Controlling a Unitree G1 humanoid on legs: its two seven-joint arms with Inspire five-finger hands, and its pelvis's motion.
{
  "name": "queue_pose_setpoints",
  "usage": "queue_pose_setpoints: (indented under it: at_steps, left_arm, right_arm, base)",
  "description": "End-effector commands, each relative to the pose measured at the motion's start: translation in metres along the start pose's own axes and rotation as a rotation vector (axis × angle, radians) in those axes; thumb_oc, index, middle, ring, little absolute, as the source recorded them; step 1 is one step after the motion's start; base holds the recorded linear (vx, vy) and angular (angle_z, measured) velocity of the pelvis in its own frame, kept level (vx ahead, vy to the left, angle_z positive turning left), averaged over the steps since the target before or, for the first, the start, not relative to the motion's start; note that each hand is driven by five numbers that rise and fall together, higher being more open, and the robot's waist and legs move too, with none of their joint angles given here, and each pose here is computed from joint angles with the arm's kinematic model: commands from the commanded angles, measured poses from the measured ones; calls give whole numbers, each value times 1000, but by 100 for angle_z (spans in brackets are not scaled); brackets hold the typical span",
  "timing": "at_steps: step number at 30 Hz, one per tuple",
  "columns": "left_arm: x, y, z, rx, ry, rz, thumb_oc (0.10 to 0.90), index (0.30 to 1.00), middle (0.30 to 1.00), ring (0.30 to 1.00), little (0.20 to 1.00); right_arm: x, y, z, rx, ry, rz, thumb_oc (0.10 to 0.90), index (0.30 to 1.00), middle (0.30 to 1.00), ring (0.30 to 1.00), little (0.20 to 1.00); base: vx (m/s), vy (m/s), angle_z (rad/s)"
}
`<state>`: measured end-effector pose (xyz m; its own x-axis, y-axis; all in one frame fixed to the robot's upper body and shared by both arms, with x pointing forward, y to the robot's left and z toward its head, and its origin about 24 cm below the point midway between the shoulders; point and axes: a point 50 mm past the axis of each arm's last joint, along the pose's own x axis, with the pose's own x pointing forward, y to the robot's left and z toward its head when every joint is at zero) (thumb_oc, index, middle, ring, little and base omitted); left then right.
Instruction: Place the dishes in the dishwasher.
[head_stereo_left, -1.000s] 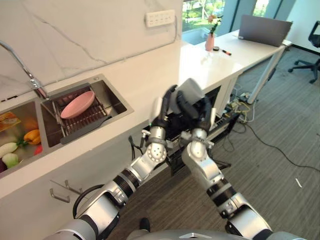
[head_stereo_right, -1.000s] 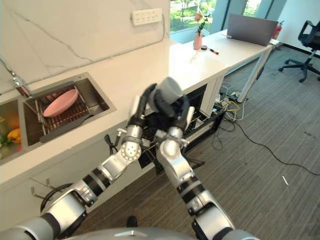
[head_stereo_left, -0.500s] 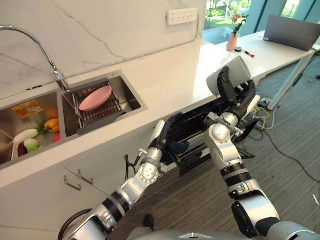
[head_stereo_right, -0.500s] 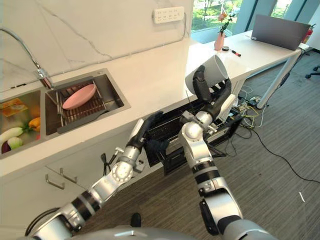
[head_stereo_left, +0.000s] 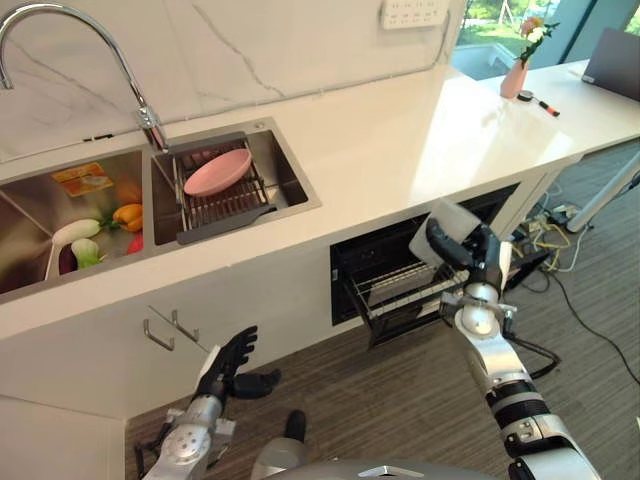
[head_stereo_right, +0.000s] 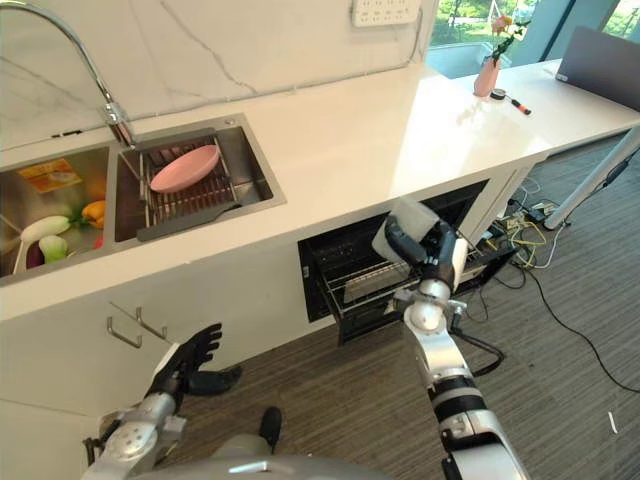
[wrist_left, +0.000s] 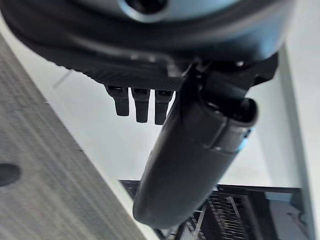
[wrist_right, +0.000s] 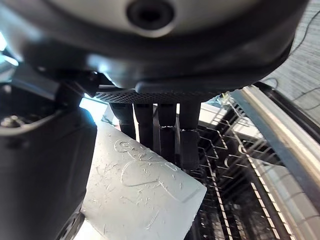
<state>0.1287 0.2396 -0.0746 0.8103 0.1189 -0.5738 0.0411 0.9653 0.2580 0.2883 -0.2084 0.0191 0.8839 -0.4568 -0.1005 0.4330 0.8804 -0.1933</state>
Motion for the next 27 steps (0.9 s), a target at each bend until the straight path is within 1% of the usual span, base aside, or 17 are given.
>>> queue_pose_setpoints:
  at_steps: [1,2,3,7,10,14,19,22,27]
  left_arm:
    - [19,1,47,142,-195,-57,800,900,900,900,900]
    - [19,1,47,142,-195,-57,800,900,900,900,900]
    - [15,12,29,201,-129,-28,800,900,900,900,900]
    - [11,24,-1,293,-6,12,800,900,900,900,900]
    - [9,33,-19,331,74,55,800,900,900,900,900]
    - [5,38,-42,367,185,84,800,900,900,900,900]
    - [5,38,-59,340,273,143,800,900,900,900,900]
    - [7,34,-60,304,283,169,800,900,900,900,900]
    - [14,26,-55,283,261,164,800,900,900,900,900]
  right_arm:
    - [22,-3,73,71,-291,36,400,300,300,300,300]
    - [22,-3,73,71,-291,36,400,300,300,300,300]
    - [23,-8,65,1,-279,53,400,300,300,300,300]
    - [29,-19,61,-103,-288,38,400,300,300,300,300]
    - [37,-30,61,-171,-291,-3,400,300,300,300,300]
    - [48,-36,56,-248,-249,-12,400,300,300,300,300]
    - [63,-52,39,-363,-130,-85,400,300,300,300,300]
    - [68,-57,32,-396,-68,-121,400,300,300,300,300]
    - [78,-62,36,-481,-42,-125,400,300,300,300,300]
  base:
    - [-9,-5,5]
    - [-12,-6,9]
    - [-4,-3,10]
    - [-10,-4,22]
    - [-36,-13,17]
    - [-34,-5,20]
    - [-64,-10,9]
    - [-64,7,15]
    - [-63,18,4]
